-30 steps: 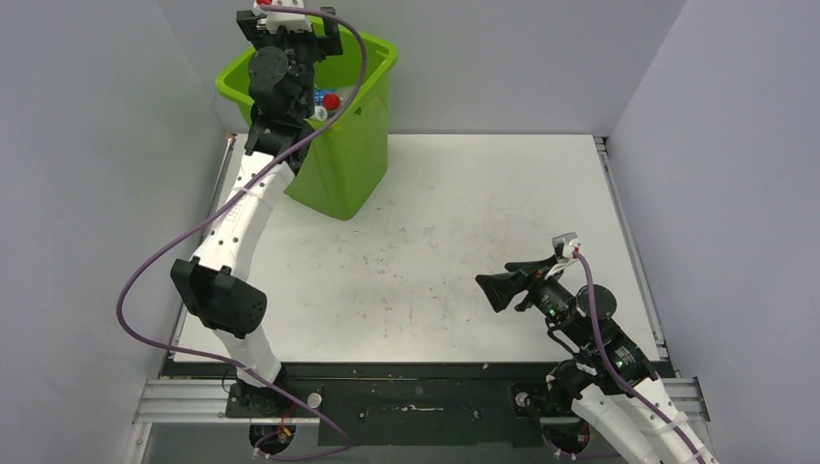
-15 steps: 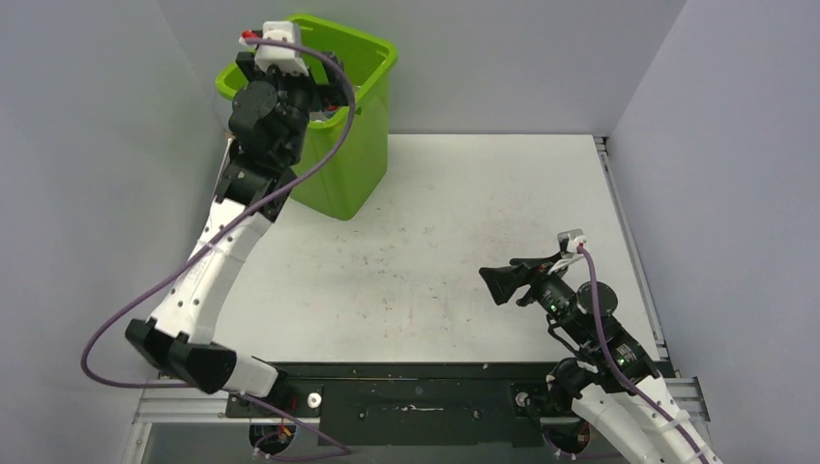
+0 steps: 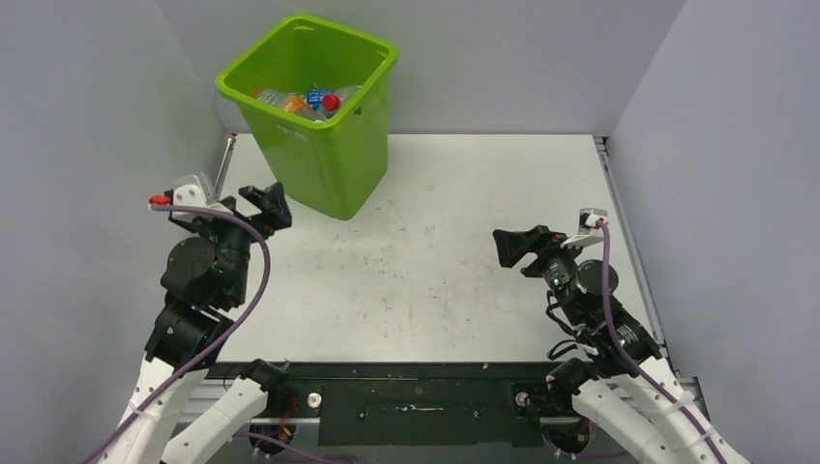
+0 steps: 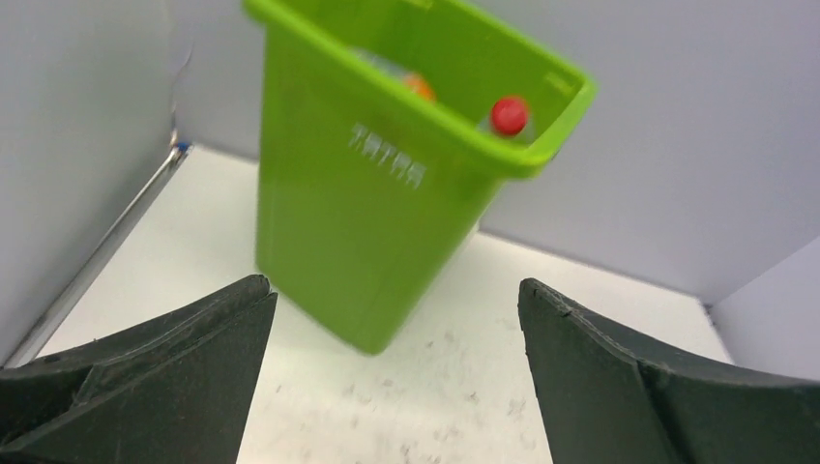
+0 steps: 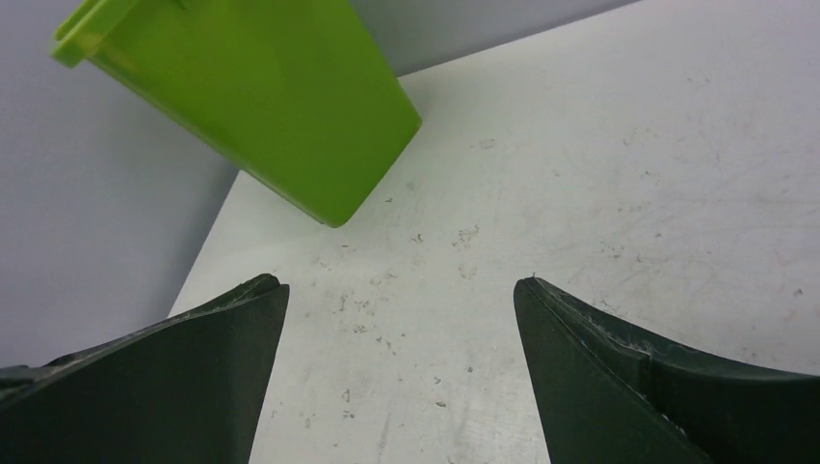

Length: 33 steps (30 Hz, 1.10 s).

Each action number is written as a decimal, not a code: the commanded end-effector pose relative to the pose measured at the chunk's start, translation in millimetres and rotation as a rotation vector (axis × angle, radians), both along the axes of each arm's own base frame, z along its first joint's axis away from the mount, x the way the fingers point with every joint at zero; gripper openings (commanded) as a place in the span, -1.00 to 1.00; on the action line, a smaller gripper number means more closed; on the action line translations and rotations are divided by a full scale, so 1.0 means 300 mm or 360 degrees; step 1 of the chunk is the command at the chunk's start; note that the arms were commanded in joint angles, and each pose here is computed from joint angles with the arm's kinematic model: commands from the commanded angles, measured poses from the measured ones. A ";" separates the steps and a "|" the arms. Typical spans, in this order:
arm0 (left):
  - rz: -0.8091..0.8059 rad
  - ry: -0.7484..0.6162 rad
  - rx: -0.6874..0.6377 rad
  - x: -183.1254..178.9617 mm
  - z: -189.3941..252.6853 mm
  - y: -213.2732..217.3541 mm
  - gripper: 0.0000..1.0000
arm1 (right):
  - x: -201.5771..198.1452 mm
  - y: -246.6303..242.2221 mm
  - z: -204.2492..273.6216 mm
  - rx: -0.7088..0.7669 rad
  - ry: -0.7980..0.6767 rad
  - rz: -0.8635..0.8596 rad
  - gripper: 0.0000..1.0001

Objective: Put the plastic bottles in the bin
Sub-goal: Reset both arms

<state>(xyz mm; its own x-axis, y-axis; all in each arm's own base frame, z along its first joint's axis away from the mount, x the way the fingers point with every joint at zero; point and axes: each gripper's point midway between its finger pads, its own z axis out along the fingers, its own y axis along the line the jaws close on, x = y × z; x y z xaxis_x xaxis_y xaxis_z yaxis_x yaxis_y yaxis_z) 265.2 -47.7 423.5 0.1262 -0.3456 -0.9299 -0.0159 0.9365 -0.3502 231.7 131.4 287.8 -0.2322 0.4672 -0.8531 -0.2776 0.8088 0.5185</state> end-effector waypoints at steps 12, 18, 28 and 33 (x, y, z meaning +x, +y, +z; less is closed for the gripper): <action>0.0101 0.0469 0.0309 0.023 -0.704 0.031 0.93 | 0.140 0.011 0.028 0.0144 0.0188 -0.0267 0.79; 0.0258 0.0510 0.0337 0.079 -0.872 0.061 0.92 | 0.161 0.013 -0.010 0.0175 0.0216 -0.0309 0.79; 0.0320 0.0470 0.0471 0.195 -0.988 0.122 0.92 | 0.218 -0.062 -0.155 -0.0037 0.0265 -0.0552 0.79; 0.0318 0.0425 0.0479 0.244 -1.010 0.135 0.93 | 0.242 -0.045 -0.239 -0.0176 0.0360 -0.0537 0.79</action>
<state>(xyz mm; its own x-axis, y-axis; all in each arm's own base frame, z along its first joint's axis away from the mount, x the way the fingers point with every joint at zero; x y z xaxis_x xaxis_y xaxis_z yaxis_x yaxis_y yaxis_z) 313.5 0.3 84.3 -0.2724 -0.0168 -0.9620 -0.2968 0.9526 0.0674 295.9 120.4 222.6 -0.2791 0.4942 -0.8233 0.0971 0.8675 0.4878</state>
